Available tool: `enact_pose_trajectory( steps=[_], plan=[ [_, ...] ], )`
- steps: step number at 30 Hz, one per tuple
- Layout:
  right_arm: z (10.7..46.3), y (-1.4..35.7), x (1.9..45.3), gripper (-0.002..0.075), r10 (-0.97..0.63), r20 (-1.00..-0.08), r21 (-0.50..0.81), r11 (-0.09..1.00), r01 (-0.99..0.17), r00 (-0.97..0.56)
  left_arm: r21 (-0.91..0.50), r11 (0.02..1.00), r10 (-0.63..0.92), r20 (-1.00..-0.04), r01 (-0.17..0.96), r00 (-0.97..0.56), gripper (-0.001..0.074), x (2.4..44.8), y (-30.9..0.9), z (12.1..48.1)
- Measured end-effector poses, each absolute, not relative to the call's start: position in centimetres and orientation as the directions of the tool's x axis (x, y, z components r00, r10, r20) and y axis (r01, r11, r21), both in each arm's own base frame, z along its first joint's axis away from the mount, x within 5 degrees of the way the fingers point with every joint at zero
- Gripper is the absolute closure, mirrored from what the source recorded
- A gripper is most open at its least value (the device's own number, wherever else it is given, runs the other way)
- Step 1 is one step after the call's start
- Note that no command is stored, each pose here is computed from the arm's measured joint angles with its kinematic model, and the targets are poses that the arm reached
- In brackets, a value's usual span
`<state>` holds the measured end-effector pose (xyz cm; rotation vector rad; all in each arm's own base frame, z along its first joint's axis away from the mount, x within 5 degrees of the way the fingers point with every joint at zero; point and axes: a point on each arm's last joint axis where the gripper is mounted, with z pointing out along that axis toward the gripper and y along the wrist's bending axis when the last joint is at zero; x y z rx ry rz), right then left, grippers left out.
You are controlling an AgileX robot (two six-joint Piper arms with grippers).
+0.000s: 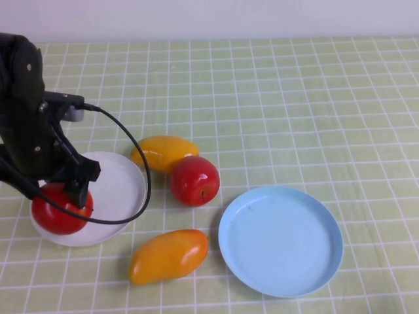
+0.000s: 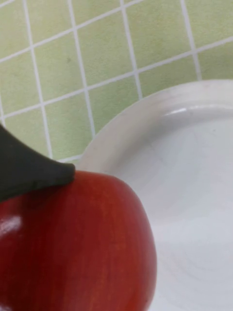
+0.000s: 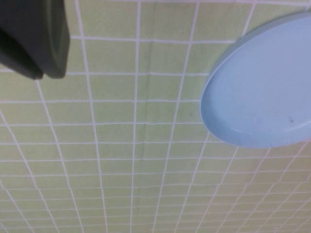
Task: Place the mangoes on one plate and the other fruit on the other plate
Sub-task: Put one type of fruit in the left plate
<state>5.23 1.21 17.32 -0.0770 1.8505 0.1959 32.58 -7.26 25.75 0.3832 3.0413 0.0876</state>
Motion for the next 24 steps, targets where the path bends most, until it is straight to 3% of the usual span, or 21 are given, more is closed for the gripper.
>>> enact_pose_trajectory(
  steps=[7, 11, 16, 20, 24],
  plan=[
    [17.3, 1.2, 5.2, 0.0742, 0.048, -0.957, 0.095, 0.984, -0.154, -0.285, 0.036, 0.942, 0.336, -0.080, 0.334, -0.938, 0.0158, 32.6, -7.6, 25.7],
    [17.3, 1.2, 5.2, 0.0742, 0.048, -0.957, 0.095, 0.984, -0.154, -0.285, 0.045, 0.940, 0.341, -0.079, 0.339, -0.937, 0.0071, 32.7, -7.5, 25.7],
    [17.3, 1.2, 5.2, 0.0743, 0.048, -0.957, 0.095, 0.984, -0.154, -0.285, 0.079, 0.949, 0.312, -0.095, 0.305, -0.945, 0.0066, 32.5, -7.1, 26.3],
    [17.3, 1.2, 5.2, 0.0742, 0.048, -0.957, 0.095, 0.984, -0.154, -0.285, 0.077, 0.954, 0.299, -0.152, 0.290, -0.942, 0.0066, 31.9, -7.5, 27.7],
    [17.3, 1.2, 5.2, 0.0742, 0.048, -0.957, 0.095, 0.984, -0.154, -0.285, 0.032, 0.933, 0.355, -0.236, 0.358, -0.904, 0.0066, 31.3, -10.5, 28.4]
  ],
)
